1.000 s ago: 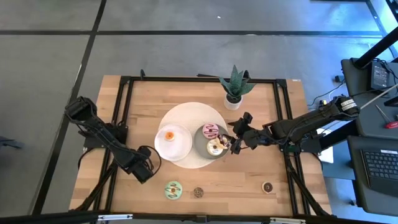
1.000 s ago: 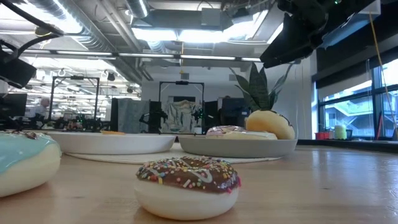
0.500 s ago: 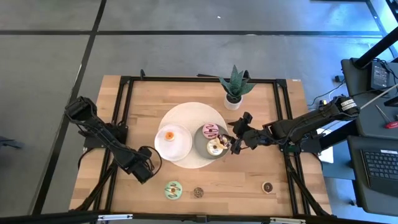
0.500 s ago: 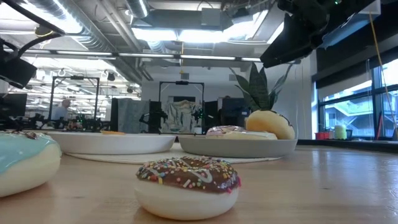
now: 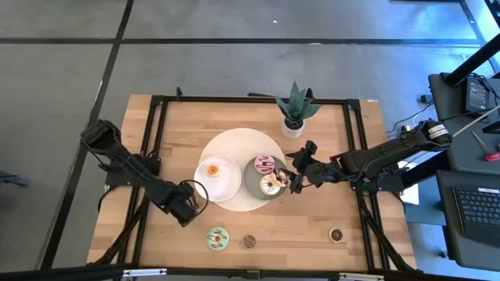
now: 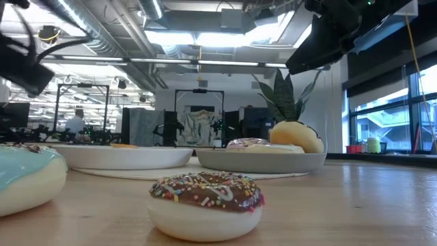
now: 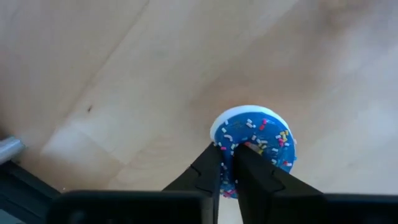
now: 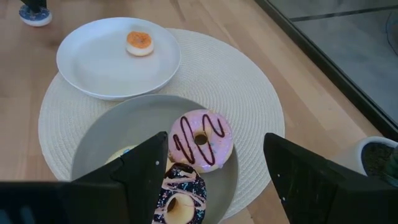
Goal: Pick & Place donuts
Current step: Put the small blue donut on the white plate
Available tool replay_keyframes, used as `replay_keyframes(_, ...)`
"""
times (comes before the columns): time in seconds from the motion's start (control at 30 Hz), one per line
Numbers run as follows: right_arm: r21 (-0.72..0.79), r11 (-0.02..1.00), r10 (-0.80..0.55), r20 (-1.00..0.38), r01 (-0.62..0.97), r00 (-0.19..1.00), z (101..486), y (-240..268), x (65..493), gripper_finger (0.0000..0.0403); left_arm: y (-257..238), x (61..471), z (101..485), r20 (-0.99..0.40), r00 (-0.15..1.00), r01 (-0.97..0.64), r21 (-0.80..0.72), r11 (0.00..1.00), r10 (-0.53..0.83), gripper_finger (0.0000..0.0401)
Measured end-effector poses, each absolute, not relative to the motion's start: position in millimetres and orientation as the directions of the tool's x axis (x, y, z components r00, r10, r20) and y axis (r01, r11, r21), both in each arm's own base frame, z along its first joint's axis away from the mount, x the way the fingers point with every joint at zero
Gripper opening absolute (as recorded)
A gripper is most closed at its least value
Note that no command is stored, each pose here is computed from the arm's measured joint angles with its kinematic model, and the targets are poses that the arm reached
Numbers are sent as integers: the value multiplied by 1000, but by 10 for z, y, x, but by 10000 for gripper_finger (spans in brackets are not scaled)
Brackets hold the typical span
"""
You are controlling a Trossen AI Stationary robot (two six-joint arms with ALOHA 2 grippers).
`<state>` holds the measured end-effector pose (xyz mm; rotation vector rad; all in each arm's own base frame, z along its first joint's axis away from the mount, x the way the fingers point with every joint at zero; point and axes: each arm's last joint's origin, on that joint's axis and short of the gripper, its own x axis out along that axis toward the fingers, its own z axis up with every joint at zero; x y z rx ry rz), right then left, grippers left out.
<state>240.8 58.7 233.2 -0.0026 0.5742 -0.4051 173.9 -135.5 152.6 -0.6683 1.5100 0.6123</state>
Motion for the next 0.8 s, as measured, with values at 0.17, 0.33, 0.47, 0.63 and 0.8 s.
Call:
replay_keyframes(0.17, -114, 921, -373, -528, 372, 763, 2332, 587, 2408, 266, -1298, 1856, 1788, -990, 130, -658, -121, 743, -46, 22)
replay_keyframes(0.33, -114, 921, -373, -528, 372, 763, 2332, 587, 2408, 266, -1112, 2016, 1990, -936, 324, -608, -93, 789, 139, 24)
replay_keyframes(0.47, -113, 921, -373, -528, 372, 763, 2332, 587, 2408, 266, -910, 2145, 1984, -905, 344, -647, -36, 761, 250, 20)
replay_keyframes(0.63, -114, 921, -373, -528, 372, 763, 2332, 587, 2408, 266, -743, 2372, 1887, -902, 361, -607, -33, 794, 238, 19)
replay_keyframes(0.8, -114, 921, -373, -528, 372, 763, 2332, 587, 2408, 266, -643, 2576, 1802, -894, 410, -530, -74, 845, 179, 18)
